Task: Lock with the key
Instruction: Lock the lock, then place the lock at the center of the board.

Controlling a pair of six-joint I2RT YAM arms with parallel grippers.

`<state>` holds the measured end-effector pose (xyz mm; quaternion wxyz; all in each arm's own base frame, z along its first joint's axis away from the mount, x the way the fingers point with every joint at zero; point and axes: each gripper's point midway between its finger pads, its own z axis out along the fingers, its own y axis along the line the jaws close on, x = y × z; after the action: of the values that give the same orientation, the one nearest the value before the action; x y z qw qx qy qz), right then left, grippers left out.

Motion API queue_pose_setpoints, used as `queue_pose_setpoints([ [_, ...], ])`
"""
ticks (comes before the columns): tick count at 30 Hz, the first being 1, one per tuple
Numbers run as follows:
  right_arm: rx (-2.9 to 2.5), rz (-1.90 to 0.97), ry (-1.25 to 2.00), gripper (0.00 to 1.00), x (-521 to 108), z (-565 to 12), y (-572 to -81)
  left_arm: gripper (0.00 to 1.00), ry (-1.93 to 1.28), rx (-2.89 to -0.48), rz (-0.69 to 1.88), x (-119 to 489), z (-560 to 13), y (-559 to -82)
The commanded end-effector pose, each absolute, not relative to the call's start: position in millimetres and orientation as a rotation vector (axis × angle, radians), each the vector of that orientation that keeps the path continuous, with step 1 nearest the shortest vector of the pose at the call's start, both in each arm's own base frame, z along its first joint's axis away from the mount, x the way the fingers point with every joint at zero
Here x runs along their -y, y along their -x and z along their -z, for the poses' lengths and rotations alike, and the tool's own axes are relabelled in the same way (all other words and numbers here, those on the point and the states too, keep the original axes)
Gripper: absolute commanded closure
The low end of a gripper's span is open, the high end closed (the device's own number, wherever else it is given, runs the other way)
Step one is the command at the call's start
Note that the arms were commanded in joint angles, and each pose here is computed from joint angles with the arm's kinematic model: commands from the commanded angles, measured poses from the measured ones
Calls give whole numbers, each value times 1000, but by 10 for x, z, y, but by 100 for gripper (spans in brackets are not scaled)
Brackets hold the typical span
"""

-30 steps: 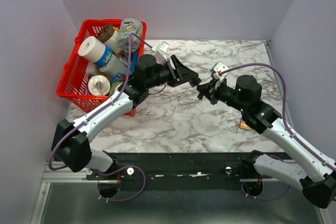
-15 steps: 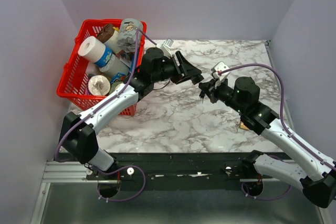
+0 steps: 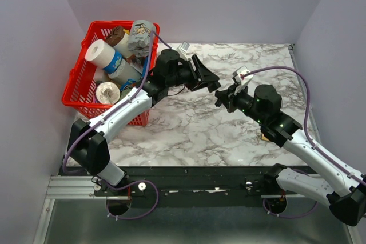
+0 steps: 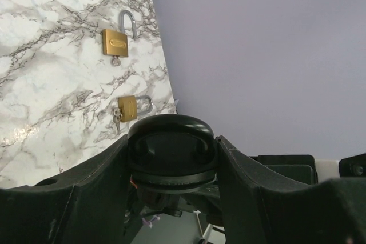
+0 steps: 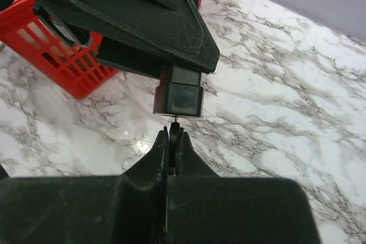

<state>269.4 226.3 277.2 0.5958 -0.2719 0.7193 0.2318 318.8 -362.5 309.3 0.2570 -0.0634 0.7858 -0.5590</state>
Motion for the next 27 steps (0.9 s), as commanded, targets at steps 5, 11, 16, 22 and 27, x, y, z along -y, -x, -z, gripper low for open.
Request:
queue_pose_setpoints([
  [5,-1811,-626,714,99,-2318,-2388,-2435,100,332,-1733,1459,3118,-3937,-3868],
  [11,-1772,-614,725,99,-2300,-2494,-2437,100,367,-1728,1437,2988,-3841,-3902],
  [16,-1798,-661,768,99,-2318,-2372,-2308,100,382,-1698,1406,2892,-3913,-4020],
  [22,-1854,-623,643,99,-2196,-2340,-2393,100,202,-1842,1223,3019,-3668,-3905],
  [27,-1962,-603,475,99,-2020,-2207,-2507,100,-50,-2068,938,3167,-2999,-3561],
])
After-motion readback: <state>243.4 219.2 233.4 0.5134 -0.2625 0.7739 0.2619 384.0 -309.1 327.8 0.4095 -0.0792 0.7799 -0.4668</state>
